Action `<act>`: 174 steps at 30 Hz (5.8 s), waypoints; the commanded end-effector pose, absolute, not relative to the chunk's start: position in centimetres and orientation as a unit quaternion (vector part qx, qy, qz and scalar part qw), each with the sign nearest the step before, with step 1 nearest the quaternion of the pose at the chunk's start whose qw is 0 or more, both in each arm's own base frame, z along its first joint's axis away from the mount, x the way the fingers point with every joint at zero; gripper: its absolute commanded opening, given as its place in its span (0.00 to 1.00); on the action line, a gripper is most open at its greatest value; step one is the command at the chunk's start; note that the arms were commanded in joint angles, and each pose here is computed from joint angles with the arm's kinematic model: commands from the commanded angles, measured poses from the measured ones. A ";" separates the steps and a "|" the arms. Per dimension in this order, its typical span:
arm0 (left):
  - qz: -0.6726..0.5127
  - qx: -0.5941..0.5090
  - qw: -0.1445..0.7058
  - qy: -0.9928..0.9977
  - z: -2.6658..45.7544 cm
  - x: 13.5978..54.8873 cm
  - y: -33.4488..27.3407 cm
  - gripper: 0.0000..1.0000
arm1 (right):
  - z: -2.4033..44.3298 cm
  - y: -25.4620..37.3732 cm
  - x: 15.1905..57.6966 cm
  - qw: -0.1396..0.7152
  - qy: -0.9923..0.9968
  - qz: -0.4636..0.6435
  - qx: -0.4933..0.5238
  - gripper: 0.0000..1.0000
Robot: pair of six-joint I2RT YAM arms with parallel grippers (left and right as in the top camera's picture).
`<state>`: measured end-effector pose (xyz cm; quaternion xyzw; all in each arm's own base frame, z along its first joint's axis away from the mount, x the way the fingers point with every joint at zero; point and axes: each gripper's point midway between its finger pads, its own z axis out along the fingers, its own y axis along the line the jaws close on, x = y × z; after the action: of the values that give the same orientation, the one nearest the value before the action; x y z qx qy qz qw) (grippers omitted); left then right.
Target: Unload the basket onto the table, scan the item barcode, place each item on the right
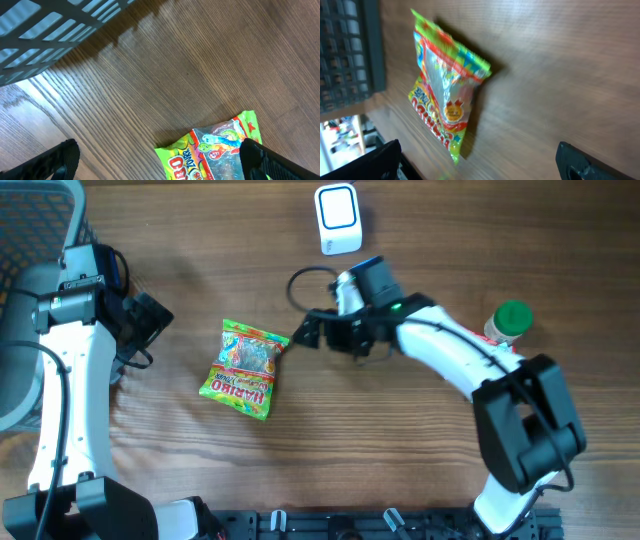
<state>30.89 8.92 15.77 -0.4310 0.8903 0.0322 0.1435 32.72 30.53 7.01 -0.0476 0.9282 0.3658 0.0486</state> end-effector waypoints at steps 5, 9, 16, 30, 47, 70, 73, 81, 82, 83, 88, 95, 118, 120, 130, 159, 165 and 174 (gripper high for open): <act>0.030 -0.439 0.140 0.887 15.6 30.9 9.0 1.00 | 6.3 32.7 31.7 0.102 0.956 0.275 -0.001 1.00; 0.030 -0.439 0.140 0.887 15.6 30.9 9.0 1.00 | 6.3 32.7 31.7 0.100 0.956 0.277 0.007 1.00; -0.006 -0.433 0.197 0.879 16.5 34.0 8.9 1.00 | 5.9 31.3 32.2 0.094 0.960 0.264 0.012 0.97; -0.069 -0.247 0.133 0.957 13.5 33.1 0.4 0.04 | 5.5 27.3 34.0 0.083 0.963 0.255 0.027 0.91; -0.003 -0.165 0.041 0.985 4.8 31.1 -2.3 0.70 | 5.0 25.5 34.0 0.068 0.965 0.251 0.025 0.92; -0.105 -0.179 -0.072 0.976 0.0 29.2 -10.0 0.27 | 5.9 25.6 33.4 0.045 0.952 0.302 -0.026 0.93; -0.126 -0.145 -0.063 0.979 0.2 29.4 -12.1 0.25 | 6.3 25.4 32.9 0.036 0.942 0.329 -0.060 0.93; -0.087 -0.069 -0.006 0.994 0.2 31.1 -12.7 0.19 | 6.1 24.3 32.8 0.041 0.941 0.322 -0.097 0.93; -0.084 -0.076 -0.001 0.994 0.4 31.5 -12.3 0.20 | 6.1 24.3 32.9 0.041 0.941 0.322 -0.097 0.92; -0.085 -0.080 0.000 0.993 0.4 31.7 -12.1 0.20 | 6.1 24.3 32.9 0.042 0.941 0.322 -0.097 0.90; -0.086 -0.096 0.004 0.992 0.6 32.3 -11.1 0.17 | 6.1 24.8 32.4 0.036 0.941 0.322 -0.100 0.81; -0.113 -0.124 0.018 0.986 2.5 34.1 -10.0 0.16 | 5.5 26.8 31.6 0.039 0.937 0.331 -0.105 0.51; -0.131 -0.135 0.067 0.980 0.9 36.8 -10.0 0.17 | 2.1 33.5 29.5 0.090 0.946 0.302 -0.072 0.05; -0.130 -0.135 0.066 0.980 0.9 36.7 -10.0 0.17 | 1.1 33.8 28.7 0.079 0.948 0.298 -0.076 0.04; -0.121 -0.136 0.067 0.981 0.8 36.7 -9.7 0.15 | -2.0 30.9 26.4 0.031 0.974 0.226 -0.015 0.04; -0.124 -0.138 0.077 0.980 0.9 37.2 -9.5 0.08 | -3.5 34.2 26.1 -0.026 0.958 0.286 0.025 0.04; -0.127 -0.139 0.089 0.978 1.5 37.8 -9.4 0.06 | -2.0 34.9 24.6 -0.055 0.947 0.316 -0.012 0.04; -0.138 -0.172 0.147 0.964 8.4 39.7 -6.5 0.22 | 6.7 36.6 27.1 0.083 0.906 0.376 -0.174 0.36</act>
<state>38.50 -7.67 3.95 -0.1620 0.9732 -0.1301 0.0983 26.14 35.55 1.41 -0.0876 0.9366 0.3392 0.0099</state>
